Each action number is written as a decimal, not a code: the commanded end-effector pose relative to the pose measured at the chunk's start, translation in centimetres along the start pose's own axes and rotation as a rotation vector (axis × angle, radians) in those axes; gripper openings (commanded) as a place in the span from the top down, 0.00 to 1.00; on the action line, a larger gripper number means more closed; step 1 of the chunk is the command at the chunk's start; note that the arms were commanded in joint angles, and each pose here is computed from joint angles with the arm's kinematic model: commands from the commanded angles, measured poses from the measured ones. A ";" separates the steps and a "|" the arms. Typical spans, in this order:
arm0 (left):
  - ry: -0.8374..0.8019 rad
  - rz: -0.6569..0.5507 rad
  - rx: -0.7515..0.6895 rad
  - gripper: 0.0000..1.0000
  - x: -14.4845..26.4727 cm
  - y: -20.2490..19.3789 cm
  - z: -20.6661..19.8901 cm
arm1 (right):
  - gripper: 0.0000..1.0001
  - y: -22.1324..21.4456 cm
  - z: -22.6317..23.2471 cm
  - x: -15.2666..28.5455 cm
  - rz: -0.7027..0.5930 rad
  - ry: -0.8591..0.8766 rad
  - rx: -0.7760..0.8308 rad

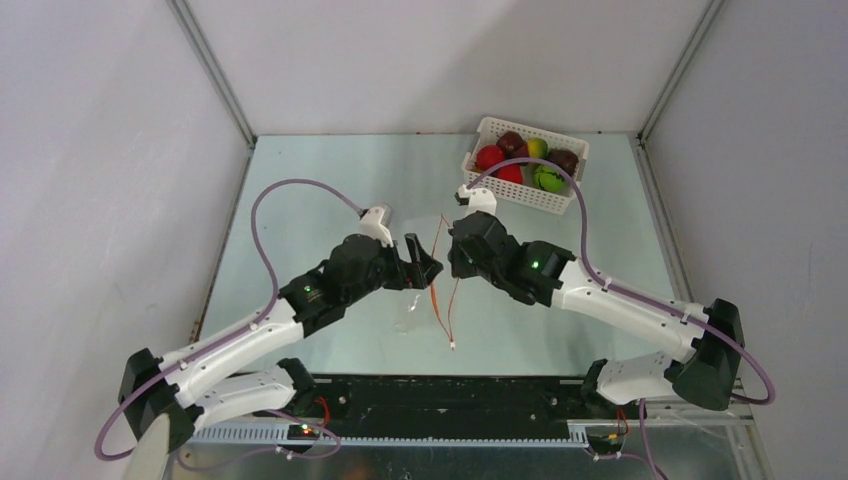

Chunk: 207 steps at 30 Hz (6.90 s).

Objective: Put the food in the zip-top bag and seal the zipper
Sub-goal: Open the zipper of the food storage bag, then pick up the fake fruit from the bin, then place the fake fruit in the zipper food storage bag.

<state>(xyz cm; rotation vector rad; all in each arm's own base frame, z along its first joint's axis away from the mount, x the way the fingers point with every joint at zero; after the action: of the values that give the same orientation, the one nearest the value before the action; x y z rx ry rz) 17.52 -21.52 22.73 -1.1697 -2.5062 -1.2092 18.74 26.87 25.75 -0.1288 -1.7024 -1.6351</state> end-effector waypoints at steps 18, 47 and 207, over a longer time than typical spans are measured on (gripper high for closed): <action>0.352 -0.158 -0.042 0.93 1.0 2.3 -0.7 | 1.00 3.7 -1.0 4.2 -0.109 0.038 0.012; 0.388 -0.322 -0.113 1.00 5.9 5.4 0.3 | 0.99 2.0 -4.6 0.1 -0.071 0.169 0.113; 0.335 -0.097 0.060 1.00 -4.5 6.2 -1.6 | 0.68 5.4 -5.7 -1.6 0.070 0.516 -0.149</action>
<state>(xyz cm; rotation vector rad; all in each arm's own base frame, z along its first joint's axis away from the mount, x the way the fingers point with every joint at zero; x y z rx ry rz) 24.64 -22.68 23.58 -0.7433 -2.2265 -1.2930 26.06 23.32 27.90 0.1392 -1.1175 -1.5744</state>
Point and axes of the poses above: each gripper's point midway between its finger pads, its own x axis back along the fingers, its own z axis along the line the jaws close on, y = z × x, the point moved 7 cm from there along x, back along the fingers, and after that the axes turned 11 degrees about x, right-handed, at the moved point
